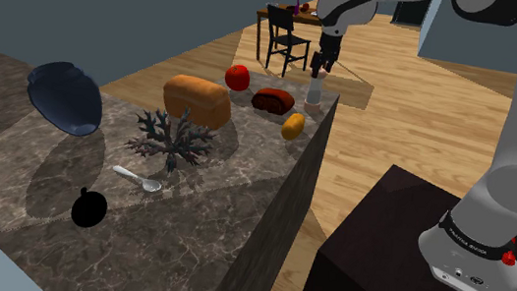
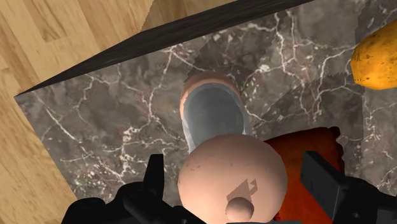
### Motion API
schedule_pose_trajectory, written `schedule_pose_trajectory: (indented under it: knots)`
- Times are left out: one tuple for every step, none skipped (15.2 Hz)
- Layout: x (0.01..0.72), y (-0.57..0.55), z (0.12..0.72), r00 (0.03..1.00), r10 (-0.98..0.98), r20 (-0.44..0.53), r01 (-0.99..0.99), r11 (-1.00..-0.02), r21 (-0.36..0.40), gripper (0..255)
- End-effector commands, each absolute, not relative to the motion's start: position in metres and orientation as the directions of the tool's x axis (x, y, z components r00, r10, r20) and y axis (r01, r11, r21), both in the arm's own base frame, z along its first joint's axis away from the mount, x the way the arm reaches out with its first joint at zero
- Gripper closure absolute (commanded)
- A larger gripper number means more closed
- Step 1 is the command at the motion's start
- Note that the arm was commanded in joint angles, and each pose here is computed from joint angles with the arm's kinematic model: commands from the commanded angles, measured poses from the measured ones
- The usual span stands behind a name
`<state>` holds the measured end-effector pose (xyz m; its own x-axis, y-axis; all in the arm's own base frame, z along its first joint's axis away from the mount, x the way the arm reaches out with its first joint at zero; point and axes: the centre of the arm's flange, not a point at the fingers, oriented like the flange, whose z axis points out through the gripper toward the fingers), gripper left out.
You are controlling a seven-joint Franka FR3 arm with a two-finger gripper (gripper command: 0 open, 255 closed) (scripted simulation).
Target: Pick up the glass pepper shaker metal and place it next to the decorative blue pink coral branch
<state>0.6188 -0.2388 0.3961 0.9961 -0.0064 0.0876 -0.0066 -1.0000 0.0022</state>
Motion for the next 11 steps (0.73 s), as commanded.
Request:
schedule_pose_trajectory:
  knots:
    - [0.6189,-0.2387,0.3950,0.996,-0.006,0.088,-0.007,-1.000,0.002,0]
    - [0.6189,-0.2387,0.3950,0.996,-0.006,0.088,-0.007,-1.000,0.002,0]
    - [0.6189,-0.2387,0.3950,0.996,-0.006,0.088,-0.007,-1.000,0.002,0]
    - [0.6189,-0.2387,0.3950,0.996,-0.006,0.088,-0.007,-1.000,0.002,0]
    - [0.6189,-0.2387,0.3950,0.996,-0.006,0.088,-0.007,-1.000,0.002,0]
    - [0.6189,-0.2387,0.3950,0.996,-0.006,0.088,-0.007,-1.000,0.002,255]
    - [0.6189,-0.2387,0.3950,0.996,-0.006,0.088,-0.007,-1.000,0.002,255]
    - [0.6189,-0.2388,0.3949,0.996,-0.006,0.088,-0.007,-1.000,0.002,255]
    - [0.6189,-0.2387,0.3949,0.996,-0.006,0.088,-0.007,-1.000,0.002,255]
    - [0.6189,-0.2387,0.3949,0.996,-0.006,0.088,-0.007,-1.000,0.002,255]
    - [0.6190,-0.2388,0.3949,0.996,-0.006,0.088,-0.007,-1.000,0.002,255]
